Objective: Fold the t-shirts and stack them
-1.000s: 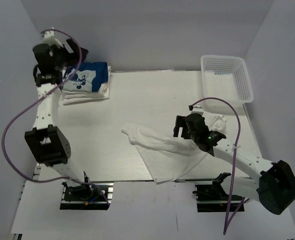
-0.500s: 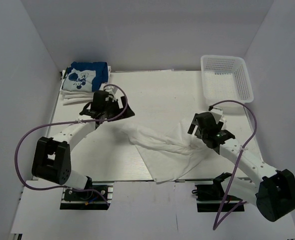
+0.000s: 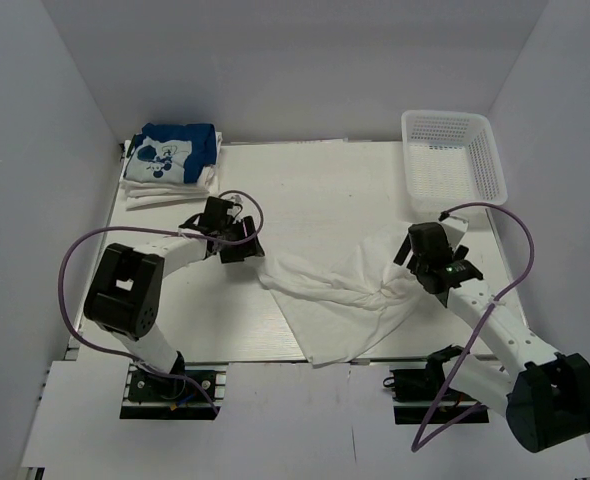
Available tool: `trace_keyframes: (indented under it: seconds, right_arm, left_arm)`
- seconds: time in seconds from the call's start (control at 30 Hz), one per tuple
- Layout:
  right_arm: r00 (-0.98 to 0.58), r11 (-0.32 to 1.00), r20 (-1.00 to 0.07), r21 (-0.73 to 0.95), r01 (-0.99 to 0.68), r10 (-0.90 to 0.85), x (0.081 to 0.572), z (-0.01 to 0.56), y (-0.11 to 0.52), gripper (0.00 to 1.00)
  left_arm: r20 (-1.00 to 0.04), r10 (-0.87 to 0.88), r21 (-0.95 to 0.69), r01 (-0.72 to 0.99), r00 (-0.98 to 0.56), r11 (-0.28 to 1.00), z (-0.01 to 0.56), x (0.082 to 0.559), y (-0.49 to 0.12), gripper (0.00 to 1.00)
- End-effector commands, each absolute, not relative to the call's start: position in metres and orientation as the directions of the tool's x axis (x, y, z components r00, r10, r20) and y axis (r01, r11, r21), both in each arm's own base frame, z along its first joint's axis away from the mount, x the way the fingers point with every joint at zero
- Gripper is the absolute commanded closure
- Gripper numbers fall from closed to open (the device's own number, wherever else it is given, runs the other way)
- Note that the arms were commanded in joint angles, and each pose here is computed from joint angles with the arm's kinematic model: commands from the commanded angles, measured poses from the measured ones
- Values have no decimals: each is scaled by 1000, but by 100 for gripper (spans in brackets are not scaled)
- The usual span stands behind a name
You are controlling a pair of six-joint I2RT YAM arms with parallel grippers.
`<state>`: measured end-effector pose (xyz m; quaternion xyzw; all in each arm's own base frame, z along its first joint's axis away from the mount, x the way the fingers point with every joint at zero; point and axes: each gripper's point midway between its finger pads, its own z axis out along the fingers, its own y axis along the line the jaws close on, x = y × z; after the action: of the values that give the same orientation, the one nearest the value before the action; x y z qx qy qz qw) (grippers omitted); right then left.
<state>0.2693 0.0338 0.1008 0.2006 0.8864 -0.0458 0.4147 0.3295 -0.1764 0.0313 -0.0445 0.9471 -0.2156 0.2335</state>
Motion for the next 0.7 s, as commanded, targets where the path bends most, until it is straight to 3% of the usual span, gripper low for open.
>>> trace_keyframes:
  seconds: [0.0, 0.1, 0.13, 0.33, 0.57, 0.67]
  right_arm:
    - [-548, 898, -773, 61, 436, 319, 277, 114, 20, 10]
    - [-545, 882, -771, 46, 470, 330, 279, 112, 7, 10]
    - [-544, 880, -771, 46, 472, 332, 281, 112, 6, 10]
    - [-563, 867, -766, -13, 498, 312, 286, 105, -13, 10]
    - [-504, 897, -793, 114, 428, 342, 324, 104, 0, 12]
    - [-505, 887, -783, 125, 445, 364, 339, 100, 0, 26]
  left_arm:
    - [-446, -185, -401, 11, -876, 916, 34, 336, -174, 31]
    - [-442, -182, -410, 16, -878, 912, 34, 335, -176, 71]
    - [-455, -176, -409, 29, -873, 912, 35, 338, -177, 97]
    - [-513, -188, -437, 66, -838, 897, 57, 336, -178, 100]
    - [-637, -244, -483, 133, -731, 865, 106, 349, -179, 100]
    - [-666, -254, -491, 155, -702, 857, 118, 351, -180, 100]
